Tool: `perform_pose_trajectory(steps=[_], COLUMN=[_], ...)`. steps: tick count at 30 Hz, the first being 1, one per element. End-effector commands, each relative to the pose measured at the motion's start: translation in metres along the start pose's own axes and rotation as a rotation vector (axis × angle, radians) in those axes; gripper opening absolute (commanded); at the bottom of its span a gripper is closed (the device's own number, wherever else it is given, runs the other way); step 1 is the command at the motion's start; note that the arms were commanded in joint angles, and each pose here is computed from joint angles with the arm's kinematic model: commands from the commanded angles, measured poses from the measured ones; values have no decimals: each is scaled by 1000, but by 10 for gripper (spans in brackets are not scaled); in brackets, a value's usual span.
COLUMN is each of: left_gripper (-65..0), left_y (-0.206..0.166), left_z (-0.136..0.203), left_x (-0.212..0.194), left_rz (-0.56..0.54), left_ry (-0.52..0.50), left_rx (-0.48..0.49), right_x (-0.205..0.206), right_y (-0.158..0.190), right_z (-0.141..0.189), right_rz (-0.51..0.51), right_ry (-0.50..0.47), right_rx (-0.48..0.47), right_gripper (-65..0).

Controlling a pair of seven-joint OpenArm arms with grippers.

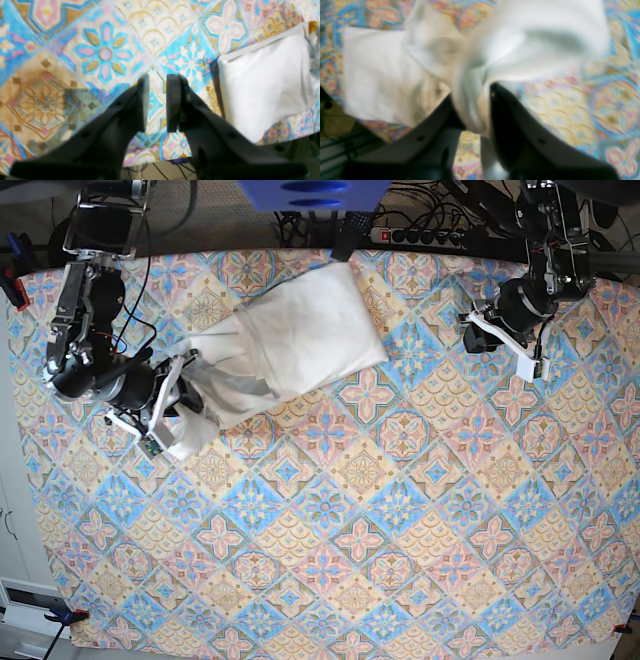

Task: Fold the T-shirt properly
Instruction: 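Lift the strip end with the right gripper and fold it over toward the left gripper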

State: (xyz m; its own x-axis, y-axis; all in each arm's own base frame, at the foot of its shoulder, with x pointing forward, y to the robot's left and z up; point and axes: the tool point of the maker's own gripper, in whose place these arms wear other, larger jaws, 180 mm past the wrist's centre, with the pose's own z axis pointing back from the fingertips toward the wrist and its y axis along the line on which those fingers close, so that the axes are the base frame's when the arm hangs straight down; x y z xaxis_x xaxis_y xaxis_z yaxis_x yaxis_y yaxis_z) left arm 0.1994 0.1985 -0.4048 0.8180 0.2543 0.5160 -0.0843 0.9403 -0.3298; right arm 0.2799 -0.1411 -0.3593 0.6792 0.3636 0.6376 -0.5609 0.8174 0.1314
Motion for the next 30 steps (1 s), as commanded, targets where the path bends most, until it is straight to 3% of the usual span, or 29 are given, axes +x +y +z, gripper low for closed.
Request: perform_pose_trajectory(steps=[1,12,21,25,30], left_gripper=[-544,-548,-548,-548,-548], left_y=[3,-7,-7,-7,-7], left_z=[0,-15,-15,-15,-15], left_x=[2,-13,-13,-14,-14], left_rz=[5,8,8,9,8], left_ry=[-7,51,49,52,52], left_rx=[0,-34,-34,-33,-33], right_x=[20,42,33,22,15], right_y=[6,97,163,185,179], right_z=[2,-18,-31,-35,-42], right_rz=[39,259,397,441,445], right_ry=[-55,-59,-15,20,58], right_rx=[14,210,378,437,441], right_gripper=[-640,-639,-637,-582,-498])
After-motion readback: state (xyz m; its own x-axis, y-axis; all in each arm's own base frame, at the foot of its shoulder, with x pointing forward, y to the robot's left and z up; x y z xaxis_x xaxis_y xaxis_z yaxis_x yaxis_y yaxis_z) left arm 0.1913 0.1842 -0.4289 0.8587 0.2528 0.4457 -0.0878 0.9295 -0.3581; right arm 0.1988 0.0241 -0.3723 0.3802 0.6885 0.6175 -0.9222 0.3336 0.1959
